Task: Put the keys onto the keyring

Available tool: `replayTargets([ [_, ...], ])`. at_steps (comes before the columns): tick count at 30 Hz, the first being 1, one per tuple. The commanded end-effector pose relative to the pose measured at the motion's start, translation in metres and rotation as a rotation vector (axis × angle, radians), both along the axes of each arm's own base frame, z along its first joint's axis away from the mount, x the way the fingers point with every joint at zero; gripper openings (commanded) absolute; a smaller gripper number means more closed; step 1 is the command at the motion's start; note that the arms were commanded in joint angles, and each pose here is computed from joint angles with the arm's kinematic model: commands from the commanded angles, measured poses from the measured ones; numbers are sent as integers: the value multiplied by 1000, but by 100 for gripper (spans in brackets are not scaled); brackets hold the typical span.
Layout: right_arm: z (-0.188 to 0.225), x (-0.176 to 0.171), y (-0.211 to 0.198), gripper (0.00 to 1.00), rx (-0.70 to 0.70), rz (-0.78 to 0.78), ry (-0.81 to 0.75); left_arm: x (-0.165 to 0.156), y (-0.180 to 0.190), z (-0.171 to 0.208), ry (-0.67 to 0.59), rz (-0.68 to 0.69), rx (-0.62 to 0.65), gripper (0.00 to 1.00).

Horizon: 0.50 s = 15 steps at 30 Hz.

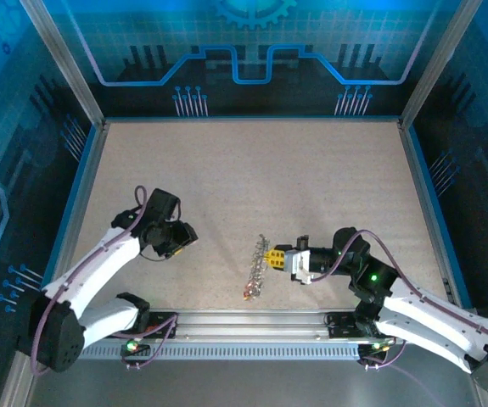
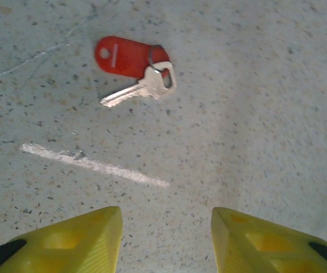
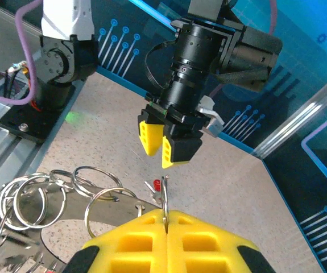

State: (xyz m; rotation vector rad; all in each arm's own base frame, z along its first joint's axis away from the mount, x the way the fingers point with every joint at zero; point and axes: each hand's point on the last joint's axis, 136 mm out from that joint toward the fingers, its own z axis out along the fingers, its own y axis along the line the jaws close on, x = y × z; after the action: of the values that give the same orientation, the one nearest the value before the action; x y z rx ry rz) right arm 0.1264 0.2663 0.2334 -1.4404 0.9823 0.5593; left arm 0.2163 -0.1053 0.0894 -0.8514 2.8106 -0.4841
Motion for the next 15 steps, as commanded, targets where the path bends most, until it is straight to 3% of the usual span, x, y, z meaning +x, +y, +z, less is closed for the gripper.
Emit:
replayTargets([
  [1,30,8,-5,0,56,-51,-67,16,6,-2,31,71,44,40],
  [9,31,7,-5,0,48,-48,-68,43,-3,-39,205,145,77,27],
  [15,31,6,-6,0,50,-44,-66,54,-2,-43,198,157,97,32],
])
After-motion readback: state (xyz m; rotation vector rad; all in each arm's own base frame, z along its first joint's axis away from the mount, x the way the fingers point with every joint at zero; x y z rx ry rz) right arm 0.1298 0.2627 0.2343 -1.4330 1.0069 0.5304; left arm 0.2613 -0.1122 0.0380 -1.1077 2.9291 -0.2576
